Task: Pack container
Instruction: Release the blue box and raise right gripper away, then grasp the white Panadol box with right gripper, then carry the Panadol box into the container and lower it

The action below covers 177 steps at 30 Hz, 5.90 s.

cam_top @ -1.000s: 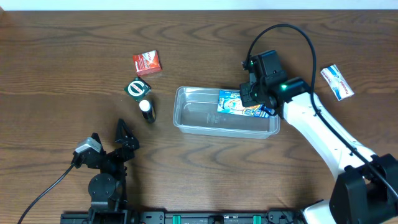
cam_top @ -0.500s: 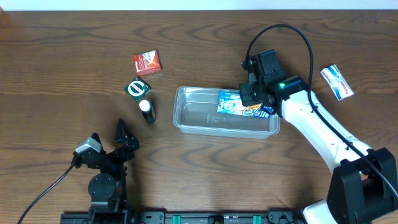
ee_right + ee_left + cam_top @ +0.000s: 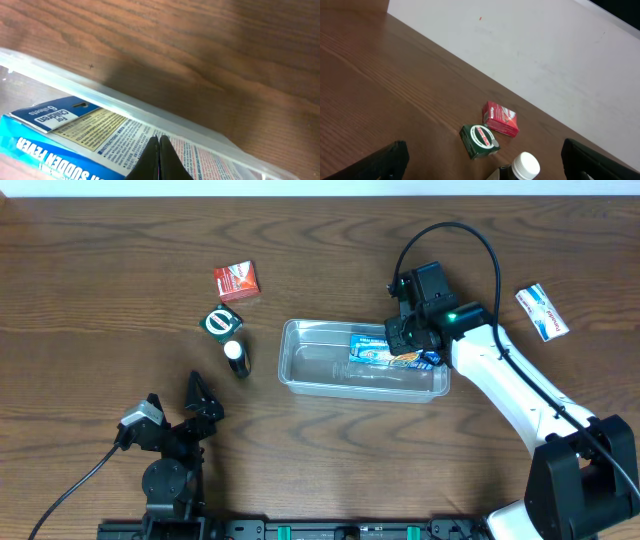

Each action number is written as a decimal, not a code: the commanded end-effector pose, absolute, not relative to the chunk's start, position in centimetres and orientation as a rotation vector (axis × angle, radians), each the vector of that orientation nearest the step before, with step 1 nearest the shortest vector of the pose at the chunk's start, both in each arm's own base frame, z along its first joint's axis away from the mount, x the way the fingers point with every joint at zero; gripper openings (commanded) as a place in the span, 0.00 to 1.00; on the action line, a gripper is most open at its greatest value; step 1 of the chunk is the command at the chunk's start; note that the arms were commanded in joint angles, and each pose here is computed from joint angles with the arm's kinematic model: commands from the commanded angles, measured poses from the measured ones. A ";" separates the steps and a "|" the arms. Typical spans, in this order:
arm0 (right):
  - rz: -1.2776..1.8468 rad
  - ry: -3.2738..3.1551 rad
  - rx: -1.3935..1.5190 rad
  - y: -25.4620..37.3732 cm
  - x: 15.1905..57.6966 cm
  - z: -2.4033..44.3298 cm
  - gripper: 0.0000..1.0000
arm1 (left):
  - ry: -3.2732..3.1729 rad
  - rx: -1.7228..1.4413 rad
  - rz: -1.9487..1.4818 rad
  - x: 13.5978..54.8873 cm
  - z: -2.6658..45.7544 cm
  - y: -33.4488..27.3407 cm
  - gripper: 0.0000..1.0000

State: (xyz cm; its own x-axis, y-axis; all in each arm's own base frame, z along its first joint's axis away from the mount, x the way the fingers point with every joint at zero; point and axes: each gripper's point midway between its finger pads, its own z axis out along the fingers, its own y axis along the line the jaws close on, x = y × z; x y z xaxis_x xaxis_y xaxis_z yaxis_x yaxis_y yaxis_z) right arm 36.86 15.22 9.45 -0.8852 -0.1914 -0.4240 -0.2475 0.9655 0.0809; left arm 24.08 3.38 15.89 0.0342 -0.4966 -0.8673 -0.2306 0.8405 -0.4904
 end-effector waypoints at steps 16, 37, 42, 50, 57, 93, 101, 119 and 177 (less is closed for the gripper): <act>0.307 2.748 -0.433 18.3 33.2 10.4 0.01 | 1.597 -0.602 -0.194 24.0 14.2 3.6 0.98; 0.201 2.479 0.017 5.0 36.3 24.8 0.70 | 1.597 -0.602 -0.194 24.0 14.2 3.6 0.98; 0.090 2.506 0.243 -3.3 38.2 22.4 0.82 | 1.597 -0.602 -0.194 24.0 14.2 3.6 0.98; -0.043 2.567 0.135 -9.3 41.9 16.6 0.99 | 1.597 -0.602 -0.194 24.0 14.2 3.6 0.98; -0.222 2.637 -0.008 -12.0 44.0 11.4 0.99 | 1.597 -0.602 -0.194 24.0 14.2 3.6 0.98; -0.056 2.780 0.042 -15.4 43.5 1.5 0.66 | 1.597 -0.602 -0.194 24.0 14.2 3.6 0.98; -0.029 2.783 0.170 -15.3 43.2 1.4 0.54 | 1.597 -0.602 -0.194 24.0 14.2 3.6 0.98; 0.009 2.761 0.357 -15.3 43.5 1.0 0.33 | 1.597 -0.602 -0.194 24.0 14.2 3.6 0.98; 0.550 2.793 -1.425 16.5 27.6 18.1 0.13 | 1.597 -0.602 -0.194 24.0 14.2 3.6 0.98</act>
